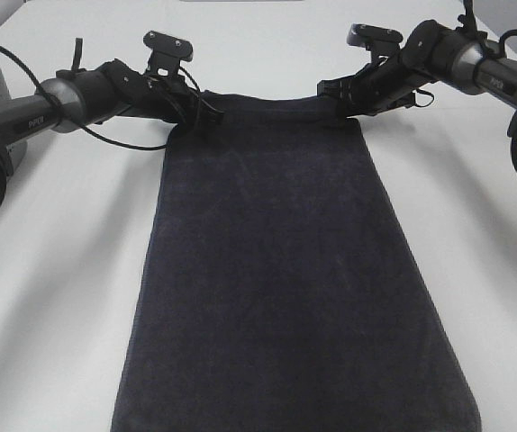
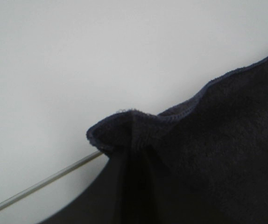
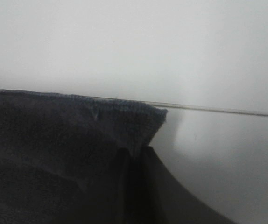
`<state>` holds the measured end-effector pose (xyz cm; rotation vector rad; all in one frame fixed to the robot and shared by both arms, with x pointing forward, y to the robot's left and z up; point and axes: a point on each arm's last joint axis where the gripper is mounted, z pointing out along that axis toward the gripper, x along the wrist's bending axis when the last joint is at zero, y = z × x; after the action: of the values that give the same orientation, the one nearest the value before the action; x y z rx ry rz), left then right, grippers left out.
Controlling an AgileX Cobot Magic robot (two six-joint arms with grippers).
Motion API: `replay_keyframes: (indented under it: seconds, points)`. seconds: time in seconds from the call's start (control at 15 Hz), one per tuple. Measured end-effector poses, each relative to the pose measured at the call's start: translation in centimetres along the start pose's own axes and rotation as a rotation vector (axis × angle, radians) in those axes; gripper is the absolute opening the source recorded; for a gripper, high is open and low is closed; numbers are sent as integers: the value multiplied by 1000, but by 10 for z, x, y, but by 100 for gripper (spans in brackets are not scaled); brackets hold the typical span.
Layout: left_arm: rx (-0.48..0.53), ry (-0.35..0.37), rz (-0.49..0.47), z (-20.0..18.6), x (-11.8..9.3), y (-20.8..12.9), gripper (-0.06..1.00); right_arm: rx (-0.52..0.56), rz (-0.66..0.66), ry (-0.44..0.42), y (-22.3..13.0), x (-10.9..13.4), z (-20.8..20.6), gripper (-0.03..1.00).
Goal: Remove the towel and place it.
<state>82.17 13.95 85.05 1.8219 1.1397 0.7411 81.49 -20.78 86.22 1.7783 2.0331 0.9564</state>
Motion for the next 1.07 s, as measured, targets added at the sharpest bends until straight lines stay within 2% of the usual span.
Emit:
replay_keyframes:
  seconds: [0.07,0.13,0.27,0.4,0.6,0.67,0.8,0.93,1.07]
  points:
    - [-3,6,0,1,0,-2,14,-3,2,1,0,0,0,16]
    - [-9,13,-1,2,1,-2,22,-24,8,1,2,0,0,27]
    - [-27,32,-4,3,3,-3,44,-59,24,5,5,0,0,51]
    - [-46,49,-29,2,5,-1,59,-65,29,7,6,1,0,62]
    - [-54,48,-53,0,5,4,65,-16,17,19,4,3,-3,65]
    - [-38,5,-30,-12,3,25,66,48,-22,39,10,9,-19,65]
    - [-6,-57,-30,-33,2,54,67,82,-55,45,22,16,-44,66]
    - [84,-136,-81,-67,-1,88,69,124,-100,62,45,31,-96,69]
    - [232,-127,-136,-107,1,115,69,188,-130,93,58,45,-145,70]
